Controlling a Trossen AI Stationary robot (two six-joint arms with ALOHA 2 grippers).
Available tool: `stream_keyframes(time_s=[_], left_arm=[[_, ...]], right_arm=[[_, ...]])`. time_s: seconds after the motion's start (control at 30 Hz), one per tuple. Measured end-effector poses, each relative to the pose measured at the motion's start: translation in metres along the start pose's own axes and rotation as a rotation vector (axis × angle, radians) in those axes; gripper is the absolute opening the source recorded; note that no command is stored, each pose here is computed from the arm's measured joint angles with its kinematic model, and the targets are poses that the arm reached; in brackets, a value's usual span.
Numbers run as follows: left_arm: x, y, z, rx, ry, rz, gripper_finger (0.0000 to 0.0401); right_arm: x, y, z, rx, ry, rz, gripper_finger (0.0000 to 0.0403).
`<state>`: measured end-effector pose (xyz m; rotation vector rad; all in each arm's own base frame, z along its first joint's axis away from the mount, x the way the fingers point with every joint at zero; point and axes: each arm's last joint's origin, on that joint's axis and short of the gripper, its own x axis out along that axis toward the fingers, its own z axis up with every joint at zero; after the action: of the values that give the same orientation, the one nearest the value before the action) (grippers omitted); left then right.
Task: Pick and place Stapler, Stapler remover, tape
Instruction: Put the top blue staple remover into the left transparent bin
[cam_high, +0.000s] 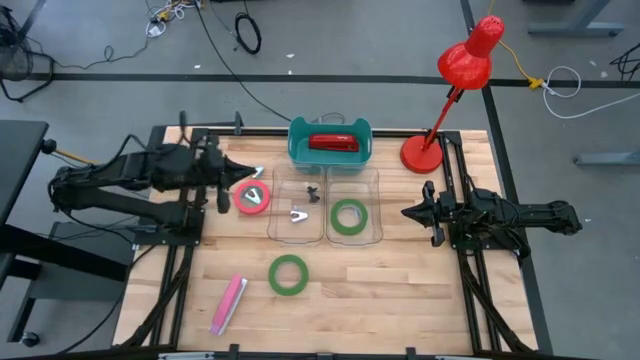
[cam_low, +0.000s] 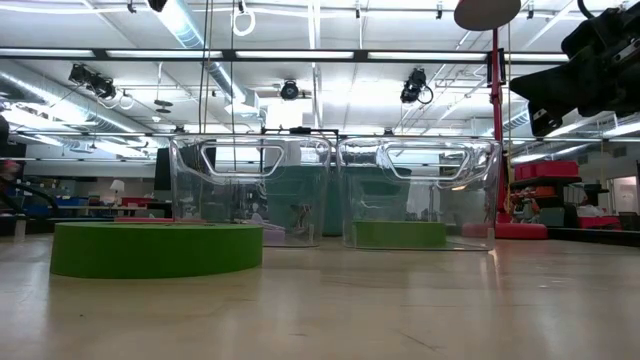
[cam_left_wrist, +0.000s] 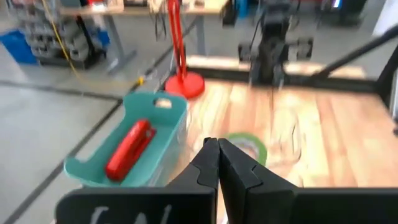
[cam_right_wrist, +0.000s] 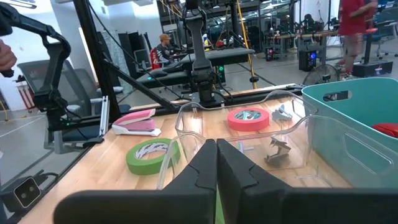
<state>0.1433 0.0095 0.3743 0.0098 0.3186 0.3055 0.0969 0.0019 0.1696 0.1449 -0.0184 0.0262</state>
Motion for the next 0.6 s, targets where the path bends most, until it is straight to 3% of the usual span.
stream_keyframes(time_s=[0.27, 0.6], left_arm=[[0.023, 0.009, -0.010, -0.004, 0.160, 0.032, 0.0009], [0.046, 0.032, -0.026, -0.045, 0.361, 0.172, 0.0009]], right_arm=[[0.000, 0.000, 0.000, 0.000, 0.000, 0.000, 0.0006], [0.000, 0.000, 0.000, 0.000, -0.001, 0.000, 0.0006]])
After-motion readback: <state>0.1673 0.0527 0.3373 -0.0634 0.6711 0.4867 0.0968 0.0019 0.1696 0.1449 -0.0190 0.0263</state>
